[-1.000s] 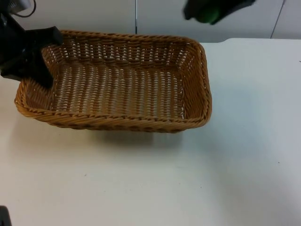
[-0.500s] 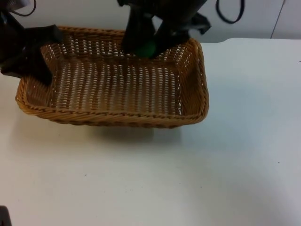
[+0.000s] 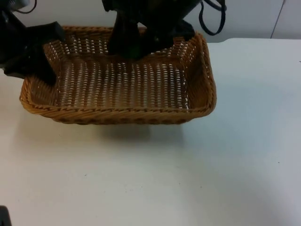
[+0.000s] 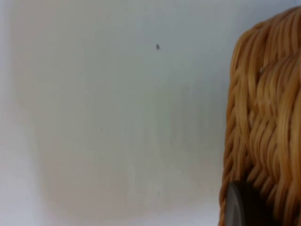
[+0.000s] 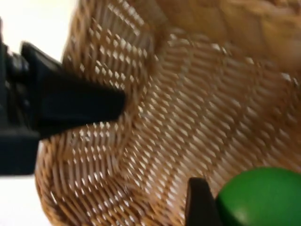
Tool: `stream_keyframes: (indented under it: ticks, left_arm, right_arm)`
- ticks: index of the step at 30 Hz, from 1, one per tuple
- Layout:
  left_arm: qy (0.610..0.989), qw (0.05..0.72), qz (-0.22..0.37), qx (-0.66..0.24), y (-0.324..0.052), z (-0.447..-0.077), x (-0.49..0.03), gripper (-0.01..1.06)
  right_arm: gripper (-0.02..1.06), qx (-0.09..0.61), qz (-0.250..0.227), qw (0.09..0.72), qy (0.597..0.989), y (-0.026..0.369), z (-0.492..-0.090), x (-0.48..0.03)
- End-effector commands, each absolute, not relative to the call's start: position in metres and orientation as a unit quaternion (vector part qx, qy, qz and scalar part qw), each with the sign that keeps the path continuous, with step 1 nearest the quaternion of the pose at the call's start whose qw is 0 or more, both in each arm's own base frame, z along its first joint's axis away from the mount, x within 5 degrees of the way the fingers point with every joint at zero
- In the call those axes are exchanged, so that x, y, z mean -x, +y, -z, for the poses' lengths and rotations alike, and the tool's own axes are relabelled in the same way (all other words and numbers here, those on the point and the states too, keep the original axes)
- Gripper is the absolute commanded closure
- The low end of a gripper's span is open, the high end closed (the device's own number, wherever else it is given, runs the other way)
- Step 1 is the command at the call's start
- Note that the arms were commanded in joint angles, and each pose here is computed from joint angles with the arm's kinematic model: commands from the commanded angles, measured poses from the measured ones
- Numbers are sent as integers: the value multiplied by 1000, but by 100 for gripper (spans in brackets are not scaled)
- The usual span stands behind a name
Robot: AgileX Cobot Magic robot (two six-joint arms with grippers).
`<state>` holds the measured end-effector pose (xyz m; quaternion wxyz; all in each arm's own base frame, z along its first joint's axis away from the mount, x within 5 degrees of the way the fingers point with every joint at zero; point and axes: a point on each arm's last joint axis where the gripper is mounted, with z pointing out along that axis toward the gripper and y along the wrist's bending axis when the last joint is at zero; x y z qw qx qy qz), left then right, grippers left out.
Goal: Pick up the basket with the left hand and place the ball into the basket with the right hand.
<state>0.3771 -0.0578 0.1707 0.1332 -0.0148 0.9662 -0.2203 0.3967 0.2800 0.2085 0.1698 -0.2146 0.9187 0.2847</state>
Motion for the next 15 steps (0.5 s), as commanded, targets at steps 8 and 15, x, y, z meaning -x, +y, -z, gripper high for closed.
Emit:
stream_keyframes:
  ticks: [8,15]
  left_arm:
    - [962,117,244,18,-61,-178,-374,105]
    - [962,117,246,19,-61,-178,-374,105]
  right_arm:
    - [105,229,-293,144,917,297,-188,-390]
    - [105,231,-290,144,918,300,-187,-388]
